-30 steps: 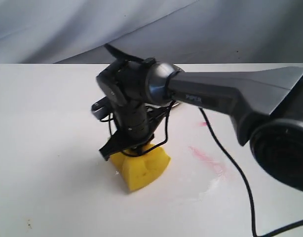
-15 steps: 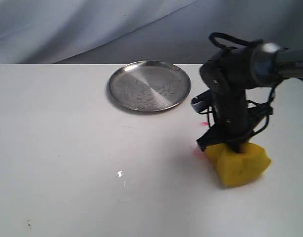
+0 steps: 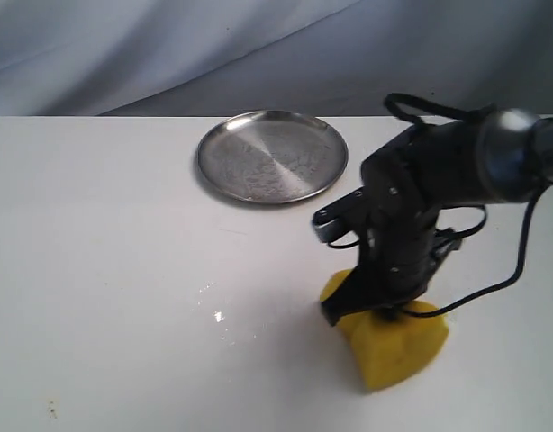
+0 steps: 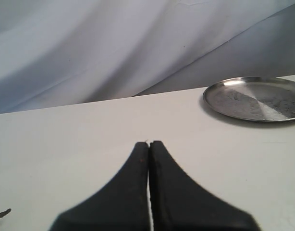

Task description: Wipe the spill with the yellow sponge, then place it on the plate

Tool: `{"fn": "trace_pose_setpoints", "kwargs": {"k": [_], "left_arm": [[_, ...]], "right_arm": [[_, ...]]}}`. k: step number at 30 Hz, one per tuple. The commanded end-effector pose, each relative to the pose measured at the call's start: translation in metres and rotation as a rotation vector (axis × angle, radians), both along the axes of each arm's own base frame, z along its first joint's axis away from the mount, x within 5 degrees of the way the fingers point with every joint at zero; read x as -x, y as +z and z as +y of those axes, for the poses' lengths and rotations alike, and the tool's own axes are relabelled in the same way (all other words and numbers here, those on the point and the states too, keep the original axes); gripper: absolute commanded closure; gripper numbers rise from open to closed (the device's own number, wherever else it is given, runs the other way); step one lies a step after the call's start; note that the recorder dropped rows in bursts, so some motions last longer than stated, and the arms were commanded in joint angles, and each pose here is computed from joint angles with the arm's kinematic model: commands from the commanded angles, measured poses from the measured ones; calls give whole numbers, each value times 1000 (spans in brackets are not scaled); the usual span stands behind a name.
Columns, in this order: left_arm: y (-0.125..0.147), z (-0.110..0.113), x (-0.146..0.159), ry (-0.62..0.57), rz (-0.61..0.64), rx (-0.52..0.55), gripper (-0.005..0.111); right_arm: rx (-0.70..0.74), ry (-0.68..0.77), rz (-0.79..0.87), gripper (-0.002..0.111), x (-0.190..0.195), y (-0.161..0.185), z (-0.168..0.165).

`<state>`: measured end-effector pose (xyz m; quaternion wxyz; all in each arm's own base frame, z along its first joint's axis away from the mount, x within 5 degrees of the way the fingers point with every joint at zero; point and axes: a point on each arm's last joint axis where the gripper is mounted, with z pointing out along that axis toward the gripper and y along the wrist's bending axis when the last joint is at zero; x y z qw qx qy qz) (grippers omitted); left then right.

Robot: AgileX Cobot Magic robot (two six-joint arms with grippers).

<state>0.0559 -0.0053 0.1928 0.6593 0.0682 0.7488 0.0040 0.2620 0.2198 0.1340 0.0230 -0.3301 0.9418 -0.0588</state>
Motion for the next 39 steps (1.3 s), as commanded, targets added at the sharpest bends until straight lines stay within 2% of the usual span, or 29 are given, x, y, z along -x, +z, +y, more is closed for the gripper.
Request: {"fn": "trace_pose_setpoints", "kwargs": {"k": [1,4,9,16,22,32,35,39], "left_arm": [[2,0,0,2,-13,7,107],[2,0,0,2,-13,7,107],[2,0,0,2,-13,7,107],[2,0,0,2,-13,7,107],[2,0,0,2,-13,7,107],[2,0,0,2,-13,7,107],[2,0,0,2,-13,7,107],[2,0,0,2,-13,7,107]], "right_arm": [[-118,102,50,108,33,-7,62],[-149,162,39,108,40,-3,95],[-296,186,9,108,27,18,139],[-455,176,-145,108,-11,70,160],[-580,23,-293,108,-68,107,137],[-755,-314,-501,108,-148,125,72],[-810,-396,-528,108,-165,120,59],[-840,-463,-505,108,-179,94,55]]}}
